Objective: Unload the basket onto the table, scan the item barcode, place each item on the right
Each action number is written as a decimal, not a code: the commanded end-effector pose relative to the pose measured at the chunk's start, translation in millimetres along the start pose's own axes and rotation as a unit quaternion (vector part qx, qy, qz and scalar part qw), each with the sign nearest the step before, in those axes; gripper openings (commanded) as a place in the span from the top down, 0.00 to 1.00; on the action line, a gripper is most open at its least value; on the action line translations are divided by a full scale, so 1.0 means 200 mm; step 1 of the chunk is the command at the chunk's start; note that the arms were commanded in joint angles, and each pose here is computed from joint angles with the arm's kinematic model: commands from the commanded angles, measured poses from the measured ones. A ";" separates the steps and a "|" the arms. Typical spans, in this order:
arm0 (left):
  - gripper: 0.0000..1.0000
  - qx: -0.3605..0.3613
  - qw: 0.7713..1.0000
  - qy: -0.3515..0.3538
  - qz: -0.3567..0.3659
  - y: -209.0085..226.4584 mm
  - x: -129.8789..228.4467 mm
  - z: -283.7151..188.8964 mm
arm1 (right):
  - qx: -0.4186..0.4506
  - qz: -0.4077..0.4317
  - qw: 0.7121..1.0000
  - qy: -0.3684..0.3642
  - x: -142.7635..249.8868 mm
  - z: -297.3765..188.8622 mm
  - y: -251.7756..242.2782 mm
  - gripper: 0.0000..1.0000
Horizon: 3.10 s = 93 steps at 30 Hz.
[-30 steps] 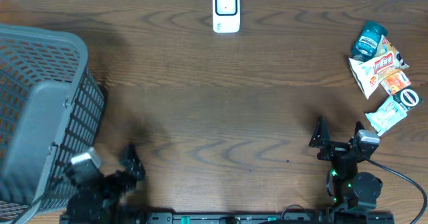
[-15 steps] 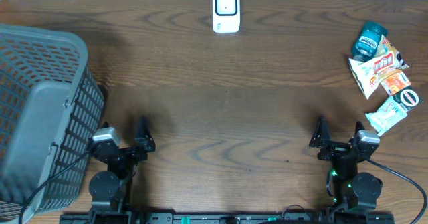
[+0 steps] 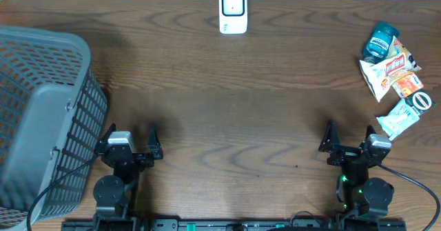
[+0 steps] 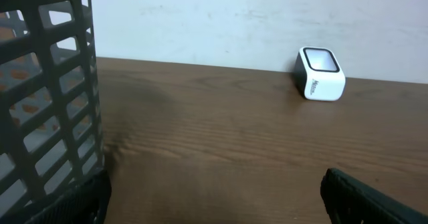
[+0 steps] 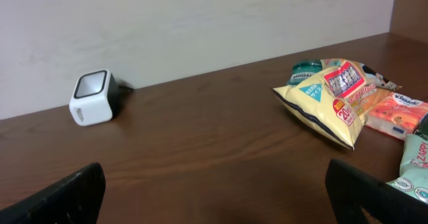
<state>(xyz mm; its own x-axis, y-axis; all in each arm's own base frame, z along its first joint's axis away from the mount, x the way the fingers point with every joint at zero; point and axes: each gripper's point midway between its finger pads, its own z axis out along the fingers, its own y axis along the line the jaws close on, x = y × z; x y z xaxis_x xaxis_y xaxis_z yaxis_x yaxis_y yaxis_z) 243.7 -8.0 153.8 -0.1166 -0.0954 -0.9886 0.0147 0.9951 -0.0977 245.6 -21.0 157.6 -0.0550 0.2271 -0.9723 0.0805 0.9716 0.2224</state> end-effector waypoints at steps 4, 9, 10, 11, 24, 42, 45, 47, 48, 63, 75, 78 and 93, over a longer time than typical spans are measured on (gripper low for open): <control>0.01 0.002 1.000 0.018 0.010 0.00 0.08 0.01 | 0.006 0.006 1.000 -0.002 0.00 0.00 -0.01 0.01; 0.01 0.002 1.000 0.018 0.010 0.00 0.08 0.01 | 0.006 0.006 1.000 -0.002 0.00 0.00 -0.01 0.01; 0.01 0.002 1.000 0.018 0.010 0.00 0.08 0.01 | 0.006 0.006 1.000 -0.002 0.00 0.00 -0.01 0.01; 0.01 0.002 1.000 0.018 0.010 0.00 0.08 0.01 | 0.006 0.006 1.000 -0.002 0.00 0.00 -0.01 0.01; 0.01 0.002 1.000 0.018 0.010 0.00 0.08 0.01 | -0.008 -0.010 1.000 0.002 0.00 0.00 0.01 0.01; 0.01 0.002 1.000 0.018 0.010 0.00 0.08 0.01 | -0.115 -0.084 0.990 0.021 0.06 -0.02 0.22 0.01; 0.01 0.002 1.000 0.018 0.010 0.00 0.08 0.01 | -0.123 -0.104 0.987 0.020 0.07 -0.02 0.25 0.01; 0.01 0.002 1.000 0.018 0.010 0.00 0.08 0.01 | -0.116 -0.105 0.987 0.020 0.07 -0.02 0.24 0.01; 0.01 0.002 1.000 0.018 0.010 0.00 0.08 0.01 | -0.116 -0.105 0.988 0.020 0.07 -0.02 0.24 0.01; 0.01 0.000 1.000 0.018 0.009 0.01 0.08 0.01 | -0.103 -0.112 0.988 0.019 0.07 -0.01 0.21 0.01; 0.01 0.000 1.000 0.019 0.009 0.01 0.08 0.01 | -0.103 -0.112 0.988 0.019 0.07 -0.01 0.21 0.01; 0.01 0.000 1.000 0.019 0.009 0.01 0.08 0.01 | -0.103 -0.112 0.988 0.019 0.07 -0.01 0.21 0.01; 0.01 0.000 1.000 0.019 0.009 0.01 0.08 0.01 | -0.103 -0.112 0.988 0.019 0.07 -0.01 0.21 0.01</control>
<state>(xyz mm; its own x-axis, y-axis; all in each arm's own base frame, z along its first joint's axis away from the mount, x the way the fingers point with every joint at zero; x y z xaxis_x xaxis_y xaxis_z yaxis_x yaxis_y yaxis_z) 243.6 -9.4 153.7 -0.1177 -0.0864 -0.9893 0.0248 0.9956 -0.0899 245.8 22.8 156.4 -0.0806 0.0154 -0.9966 -0.1406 0.9897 0.0267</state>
